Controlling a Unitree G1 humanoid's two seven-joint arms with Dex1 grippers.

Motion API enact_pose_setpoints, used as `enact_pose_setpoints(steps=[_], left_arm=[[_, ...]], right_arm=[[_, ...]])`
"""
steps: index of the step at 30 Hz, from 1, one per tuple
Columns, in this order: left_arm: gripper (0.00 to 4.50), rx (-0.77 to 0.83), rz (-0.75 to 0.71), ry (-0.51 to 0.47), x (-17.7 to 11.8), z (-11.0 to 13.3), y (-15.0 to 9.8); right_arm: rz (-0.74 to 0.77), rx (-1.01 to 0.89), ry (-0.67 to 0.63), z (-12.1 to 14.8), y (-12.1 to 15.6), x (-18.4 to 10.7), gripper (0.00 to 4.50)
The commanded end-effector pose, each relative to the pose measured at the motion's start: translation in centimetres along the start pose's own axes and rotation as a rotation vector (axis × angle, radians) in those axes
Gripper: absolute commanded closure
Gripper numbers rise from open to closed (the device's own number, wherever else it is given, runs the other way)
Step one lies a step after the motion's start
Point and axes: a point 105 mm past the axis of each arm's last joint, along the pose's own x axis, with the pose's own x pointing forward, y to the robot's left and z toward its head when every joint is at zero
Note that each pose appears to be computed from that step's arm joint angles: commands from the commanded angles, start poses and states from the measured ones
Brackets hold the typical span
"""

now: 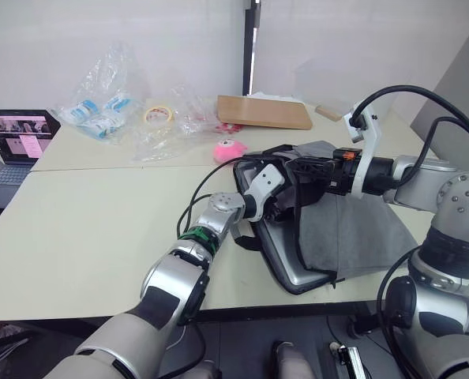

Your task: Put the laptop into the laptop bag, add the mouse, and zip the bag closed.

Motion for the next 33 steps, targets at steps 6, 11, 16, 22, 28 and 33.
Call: enact_pose_setpoints(steps=[6, 11, 16, 22, 28, 33], left_arm=[[0.06, 0.023, -0.034, -0.140, -2.6, 2.2, 1.3], [0.06, 0.047, -0.014, -0.167, -7.3, 2.7, 2.9], [0.06, 0.013, 0.063, -0.109, -13.7, 2.1, 3.7], [0.06, -0.086, 0.209, -0.007, -20.8, 1.0, 4.6], [0.06, -0.140, 0.321, 0.064, -24.8, 0.3, 4.7], [0.06, -0.171, 0.344, 0.091, -25.9, 0.2, 4.4]], right_arm=[[0.067, -0.063, -0.059, 1.3, 1.3, 0.0, 4.50], [0.096, -0.077, -0.022, -0.1, 1.8, 0.9, 4.50], [0.196, -0.098, 0.030, -2.0, 3.8, 2.6, 4.50], [0.393, -0.106, 0.096, -4.0, 6.9, 3.9, 4.50], [0.578, -0.103, 0.182, -5.4, 9.0, 3.0, 4.50], [0.655, -0.130, 0.247, -6.8, 9.7, 2.1, 4.50]])
